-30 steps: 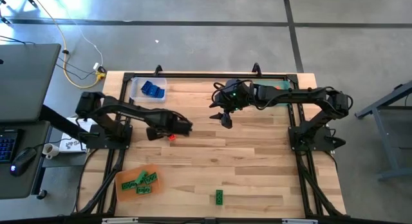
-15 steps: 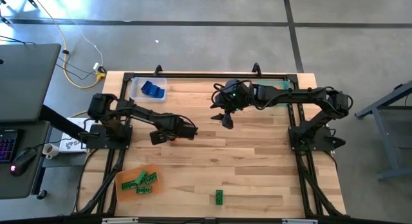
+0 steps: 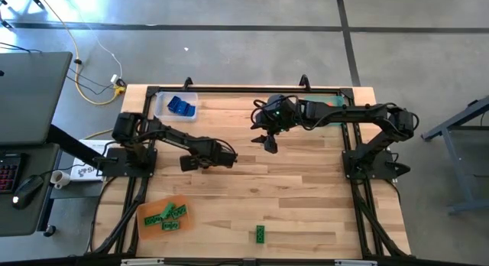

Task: Sort & place blocks by color
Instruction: Put the orange game piece into the light blue bin

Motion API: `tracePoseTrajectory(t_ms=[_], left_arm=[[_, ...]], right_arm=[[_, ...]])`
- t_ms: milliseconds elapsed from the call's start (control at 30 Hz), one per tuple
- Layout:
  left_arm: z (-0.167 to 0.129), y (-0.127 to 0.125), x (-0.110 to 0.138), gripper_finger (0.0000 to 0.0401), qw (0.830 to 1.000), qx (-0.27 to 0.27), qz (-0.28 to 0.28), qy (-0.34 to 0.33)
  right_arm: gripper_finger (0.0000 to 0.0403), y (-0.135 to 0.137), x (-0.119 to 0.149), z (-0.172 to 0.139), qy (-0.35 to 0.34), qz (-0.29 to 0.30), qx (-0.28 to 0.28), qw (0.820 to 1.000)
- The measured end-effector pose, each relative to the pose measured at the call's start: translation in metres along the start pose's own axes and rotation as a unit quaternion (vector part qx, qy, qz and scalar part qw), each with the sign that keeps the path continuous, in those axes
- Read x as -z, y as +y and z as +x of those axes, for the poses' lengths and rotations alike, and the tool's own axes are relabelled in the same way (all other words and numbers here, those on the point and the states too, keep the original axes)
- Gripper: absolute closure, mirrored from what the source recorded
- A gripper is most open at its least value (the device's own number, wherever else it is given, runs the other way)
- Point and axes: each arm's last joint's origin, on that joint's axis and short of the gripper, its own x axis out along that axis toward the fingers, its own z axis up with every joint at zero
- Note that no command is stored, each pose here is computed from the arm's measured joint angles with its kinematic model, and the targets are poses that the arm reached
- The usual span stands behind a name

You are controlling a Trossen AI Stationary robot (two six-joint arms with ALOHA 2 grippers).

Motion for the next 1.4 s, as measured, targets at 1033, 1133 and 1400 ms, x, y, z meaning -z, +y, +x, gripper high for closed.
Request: tracePoseTrajectory(t_ms=[1033,1133,1400], left_arm=[[-0.034,0.0,-0.016,0.0294,0.939,0.109,0.324,-0.015],[-0.052,0.003,-0.02,0.0294,0.917,0.159,0.365,-0.018],[-0.097,0.011,-0.034,0.0294,0.828,0.299,0.468,-0.073]], right_arm=[[0.0167,0.0,0.0,0.0,0.0,0.004,0.005,1.0],[0.0167,0.0,-0.001,0.0,-0.005,0.026,0.003,1.0],[0.0167,0.001,-0.014,-0.001,-0.067,0.126,-0.049,0.988]])
